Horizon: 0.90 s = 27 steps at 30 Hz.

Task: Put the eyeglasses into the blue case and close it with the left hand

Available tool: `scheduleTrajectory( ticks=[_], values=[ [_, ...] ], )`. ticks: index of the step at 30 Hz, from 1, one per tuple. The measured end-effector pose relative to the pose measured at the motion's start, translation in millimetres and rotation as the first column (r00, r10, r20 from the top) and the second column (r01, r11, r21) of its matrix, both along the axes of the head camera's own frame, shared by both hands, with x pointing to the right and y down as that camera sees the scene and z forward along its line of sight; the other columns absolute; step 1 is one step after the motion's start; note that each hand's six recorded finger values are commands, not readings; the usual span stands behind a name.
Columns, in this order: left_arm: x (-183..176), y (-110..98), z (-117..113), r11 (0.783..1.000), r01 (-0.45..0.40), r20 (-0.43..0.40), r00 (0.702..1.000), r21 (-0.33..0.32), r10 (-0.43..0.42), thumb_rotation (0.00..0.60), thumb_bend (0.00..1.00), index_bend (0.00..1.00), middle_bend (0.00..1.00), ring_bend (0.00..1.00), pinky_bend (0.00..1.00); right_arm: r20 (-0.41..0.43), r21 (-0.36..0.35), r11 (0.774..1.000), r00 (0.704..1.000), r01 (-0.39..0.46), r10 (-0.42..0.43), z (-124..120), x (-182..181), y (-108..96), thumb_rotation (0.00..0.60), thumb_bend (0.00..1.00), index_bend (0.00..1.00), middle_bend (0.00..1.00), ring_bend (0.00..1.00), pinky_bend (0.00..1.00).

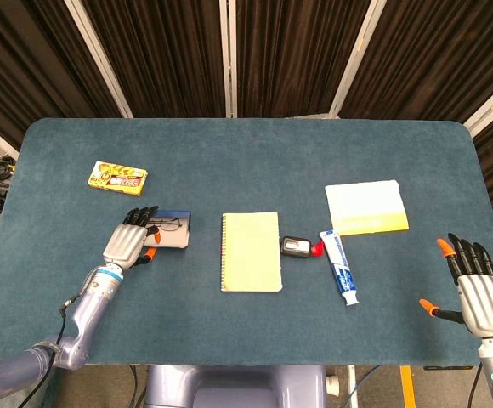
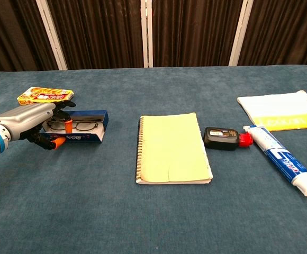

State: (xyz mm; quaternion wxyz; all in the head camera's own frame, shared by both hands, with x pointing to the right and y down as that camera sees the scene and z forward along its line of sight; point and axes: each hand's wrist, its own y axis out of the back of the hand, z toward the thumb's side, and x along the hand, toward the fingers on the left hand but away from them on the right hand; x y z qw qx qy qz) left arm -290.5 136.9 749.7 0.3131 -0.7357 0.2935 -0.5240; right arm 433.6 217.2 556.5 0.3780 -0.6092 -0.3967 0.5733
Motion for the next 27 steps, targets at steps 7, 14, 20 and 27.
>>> scheduleTrajectory(
  ticks=[7, 14, 20, 27],
  values=[
    [-18, 7, -13, 1.000, 0.007, -0.003, 1.000, -0.004, -0.007, 0.600, 0.51, 0.69, 0.00, 0.00, 0.00, 0.005, 0.002, 1.000, 1.000, 0.000, 0.000, -1, -1, 0, 0.600, 0.00, 0.00, 0.00, 0.00, 0.00],
    [-33, 18, -34, 0.999, -0.028, 0.004, 1.000, -0.034, 0.028, 0.600, 0.52, 0.69, 0.00, 0.00, 0.00, 0.008, -0.001, 1.000, 1.000, 0.005, -0.005, 0, -2, 0, 0.600, 0.00, 0.00, 0.00, 0.00, 0.00],
    [-49, 24, -61, 0.993, -0.073, 0.060, 0.995, -0.088, 0.078, 0.600, 0.48, 0.68, 0.00, 0.00, 0.00, 0.007, -0.004, 1.000, 1.000, 0.008, -0.008, 1, -3, 0, 0.600, 0.00, 0.00, 0.00, 0.00, 0.00],
    [-51, 18, -67, 0.991, -0.055, 0.081, 0.995, -0.122, 0.066, 0.600, 0.48, 0.68, 0.00, 0.00, 0.00, 0.003, -0.006, 1.000, 1.000, 0.014, -0.014, 3, -5, -1, 0.600, 0.00, 0.00, 0.00, 0.00, 0.00]
  ],
)
